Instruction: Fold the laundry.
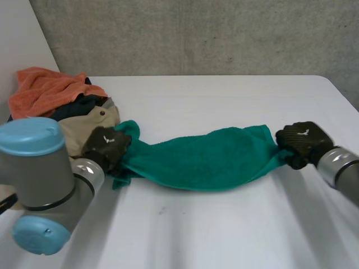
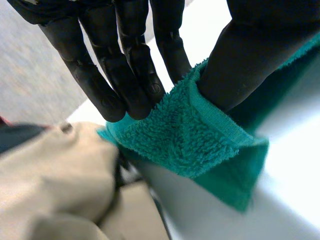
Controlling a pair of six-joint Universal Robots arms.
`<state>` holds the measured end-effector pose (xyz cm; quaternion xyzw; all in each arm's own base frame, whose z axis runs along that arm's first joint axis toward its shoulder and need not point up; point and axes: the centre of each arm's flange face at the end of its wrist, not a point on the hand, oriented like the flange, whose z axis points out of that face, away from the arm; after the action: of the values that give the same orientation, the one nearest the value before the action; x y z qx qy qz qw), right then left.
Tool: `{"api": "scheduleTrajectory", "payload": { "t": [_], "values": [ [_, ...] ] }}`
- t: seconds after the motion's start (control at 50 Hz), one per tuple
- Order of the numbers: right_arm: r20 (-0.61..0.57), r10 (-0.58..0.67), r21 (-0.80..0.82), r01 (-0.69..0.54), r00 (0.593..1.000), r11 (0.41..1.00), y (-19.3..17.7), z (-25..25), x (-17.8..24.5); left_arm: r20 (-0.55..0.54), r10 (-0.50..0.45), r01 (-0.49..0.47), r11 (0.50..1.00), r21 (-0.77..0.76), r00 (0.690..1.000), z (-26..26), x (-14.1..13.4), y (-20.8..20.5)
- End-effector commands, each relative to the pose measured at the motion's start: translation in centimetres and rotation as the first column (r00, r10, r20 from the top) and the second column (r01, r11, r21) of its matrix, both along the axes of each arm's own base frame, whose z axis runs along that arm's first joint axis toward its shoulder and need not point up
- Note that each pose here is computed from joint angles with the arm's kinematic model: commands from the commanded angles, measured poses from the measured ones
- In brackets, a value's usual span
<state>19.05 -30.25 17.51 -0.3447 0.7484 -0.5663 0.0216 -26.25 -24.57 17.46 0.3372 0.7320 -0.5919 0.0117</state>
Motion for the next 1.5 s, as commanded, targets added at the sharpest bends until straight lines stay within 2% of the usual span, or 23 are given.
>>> {"api": "scheduleTrajectory", "payload": {
  "t": [0.02, 0.14, 0.2, 0.24, 0.32, 0.38, 0.4, 0.42, 0.48, 0.5, 0.54, 0.56, 0.6, 0.62, 0.68, 0.7, 0.8, 0.92, 1.0, 1.14, 1.22, 1.3, 1.5],
  "values": [
    [-0.154, 0.029, 0.185, 0.000, 0.988, 0.983, 2.4, 4.0, -2.3, -0.009, -0.041, 0.041, 0.999, -0.032, 0.999, 3.2, 0.2, 2.2],
    [-0.297, 0.215, 0.368, -0.096, 0.930, 0.925, 3.6, 2.1, -2.1, 0.184, -0.068, 0.046, 0.992, 0.117, 0.981, -0.3, 0.6, 1.6],
    [-0.349, 0.240, 0.374, -0.100, 0.906, 0.922, 2.7, 0.6, -1.5, 0.236, -0.066, 0.036, 0.991, 0.130, 0.969, -1.2, 0.0, 0.2],
    [-0.360, 0.216, 0.347, -0.084, 0.908, 0.934, 1.8, 0.2, -1.1, 0.247, -0.056, 0.031, 0.994, 0.104, 0.967, -1.0, -0.5, -0.8],
    [-0.317, 0.088, 0.169, -0.035, 0.944, 0.985, -2.0, 1.6, 0.1, 0.197, -0.016, 0.026, 0.998, -0.051, 0.980, 2.3, -2.3, -3.9],
    [-0.201, -0.023, -0.057, 0.012, 0.979, 0.998, -5.4, 5.7, 1.0, 0.114, 0.027, 0.003, 0.965, -0.262, 0.993, 7.9, -3.7, -6.9],
    [-0.155, -0.048, -0.121, 0.029, 0.987, 0.992, -6.2, 7.0, 1.2, 0.084, 0.035, -0.006, 0.947, -0.322, 0.996, 9.7, -3.9, -7.5],
    [-0.042, -0.083, -0.245, 0.070, 0.996, 0.967, -7.6, 10.0, 1.4, 0.027, 0.042, -0.027, 0.906, -0.422, 0.999, 12.9, -4.2, -8.3],
    [0.152, -0.099, -0.420, 0.155, 0.983, 0.894, -9.2, 14.6, 1.4, -0.088, 0.011, -0.061, 0.809, -0.584, 0.996, 18.4, -4.5, -8.9],
    [0.289, -0.083, -0.499, 0.225, 0.954, 0.837, -9.7, 17.3, 1.0, -0.153, -0.036, -0.078, 0.735, -0.673, 0.987, 21.4, -4.4, -9.0],
    [0.412, -0.042, -0.568, 0.292, 0.910, 0.769, -9.7, 20.1, 0.5, -0.207, -0.084, -0.099, 0.668, -0.737, 0.975, 23.5, -4.3, -8.9],
    [0.509, 0.026, -0.627, 0.350, 0.860, 0.695, -9.2, 22.8, -0.1, -0.252, -0.141, -0.119, 0.605, -0.787, 0.957, 25.4, -4.2, -8.6],
    [0.565, 0.093, -0.676, 0.395, 0.820, 0.623, -8.8, 25.0, -0.8, -0.279, -0.169, -0.141, 0.559, -0.817, 0.945, 26.6, -4.0, -8.5],
    [0.570, 0.099, -0.686, 0.406, 0.816, 0.604, -8.7, 25.3, -1.2, -0.290, -0.175, -0.151, 0.549, -0.822, 0.941, 26.8, -3.9, -8.4],
    [0.556, 0.056, -0.666, 0.405, 0.829, 0.627, -9.1, 24.2, -1.8, -0.299, -0.129, -0.172, 0.584, -0.793, 0.945, 26.1, -3.2, -8.6],
    [0.543, 0.037, -0.638, 0.384, 0.839, 0.667, -9.1, 23.1, -1.4, -0.298, -0.091, -0.178, 0.625, -0.760, 0.950, 25.0, -2.6, -8.9],
    [0.482, -0.034, -0.511, 0.312, 0.876, 0.801, -9.0, 18.8, -0.9, -0.249, -0.030, -0.141, 0.754, -0.641, 0.968, 20.7, -1.8, -8.3],
    [0.405, -0.092, -0.344, 0.244, 0.910, 0.906, -7.7, 13.0, -1.2, -0.150, -0.031, -0.040, 0.893, -0.449, 0.988, 12.5, -1.7, -5.7],
    [0.353, -0.126, -0.207, 0.209, 0.927, 0.956, -6.0, 8.6, -1.6, -0.087, -0.067, 0.036, 0.949, -0.314, 0.994, 6.9, -1.9, -3.1],
    [0.187, -0.136, 0.030, 0.133, 0.973, 0.991, -2.9, -0.4, -2.4, -0.003, -0.102, 0.100, 0.987, -0.124, 0.995, -2.1, -1.9, -0.3],
    [0.088, -0.131, 0.061, 0.126, 0.987, 0.990, -2.7, -2.6, -3.4, 0.027, -0.082, 0.084, 0.994, -0.072, 0.996, -5.0, -1.6, -0.3],
    [0.045, -0.142, 0.078, 0.138, 0.989, 0.987, -2.9, -2.8, -4.3, 0.040, -0.057, 0.060, 0.995, -0.080, 0.998, -5.6, -1.5, -1.0],
    [0.066, -0.184, 0.087, 0.178, 0.981, 0.980, -3.4, -2.0, -5.3, 0.079, 0.028, -0.014, 0.985, -0.172, 0.996, -4.8, -0.6, -2.5]
  ]
}}
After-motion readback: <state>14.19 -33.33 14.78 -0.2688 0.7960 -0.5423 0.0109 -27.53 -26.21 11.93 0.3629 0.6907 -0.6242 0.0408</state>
